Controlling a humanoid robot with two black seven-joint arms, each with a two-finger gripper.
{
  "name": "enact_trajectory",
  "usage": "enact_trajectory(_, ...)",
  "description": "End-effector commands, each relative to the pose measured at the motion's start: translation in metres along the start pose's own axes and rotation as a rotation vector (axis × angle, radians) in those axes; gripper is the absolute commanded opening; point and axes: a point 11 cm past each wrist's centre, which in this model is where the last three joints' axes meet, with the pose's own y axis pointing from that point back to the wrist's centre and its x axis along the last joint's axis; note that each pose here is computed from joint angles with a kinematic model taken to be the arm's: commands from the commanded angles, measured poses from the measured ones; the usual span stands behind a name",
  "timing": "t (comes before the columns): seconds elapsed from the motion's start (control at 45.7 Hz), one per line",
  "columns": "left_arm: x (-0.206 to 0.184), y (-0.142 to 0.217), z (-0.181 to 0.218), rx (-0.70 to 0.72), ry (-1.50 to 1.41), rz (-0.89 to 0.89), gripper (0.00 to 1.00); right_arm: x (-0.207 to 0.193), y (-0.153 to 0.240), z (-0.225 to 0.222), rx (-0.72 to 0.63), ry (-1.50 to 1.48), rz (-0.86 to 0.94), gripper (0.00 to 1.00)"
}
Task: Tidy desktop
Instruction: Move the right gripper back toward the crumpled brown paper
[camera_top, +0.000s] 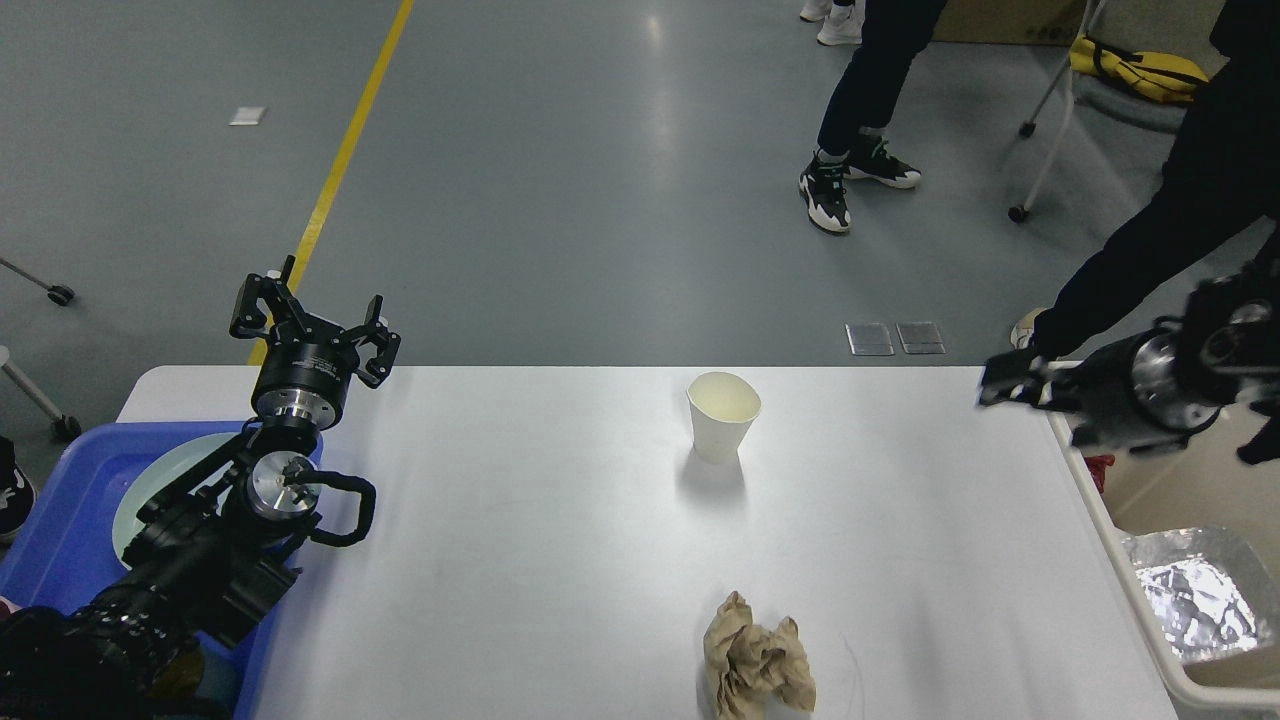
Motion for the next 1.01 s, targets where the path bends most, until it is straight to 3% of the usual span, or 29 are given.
enact_trajectory(0.0, 0.000, 0.000, 0.000, 0.000, -0.001, 0.000, 0.98, -0.015, 0.005, -0.022, 0.000, 0.055, -0.054, 1.00)
enact_trajectory(0.175, 0.000, 0.000, 0.000, 0.001, 0.000, 0.001, 0.98, -0.020, -0.004, -0.025, -0.018, 0.071, -0.068, 1.00)
enact_trajectory(0.547, 0.000, 0.000, 0.000, -0.001, 0.001, 0.001, 0.98, -0.059, -0.068, -0.004, -0.019, -0.188, -0.099, 1.00)
enact_trajectory(0.81, 0.000, 0.000, 0.000, 0.000, -0.001, 0.000, 0.98, -0.115, -0.102, -0.041, 0.075, -0.427, -0.258, 1.00)
enact_trajectory(0.985, -0.001, 0.000, -0.001, 0.001, 0.001, -0.001, 0.98, -0.126, -0.111, -0.065, 0.130, -0.457, -0.290, 1.00)
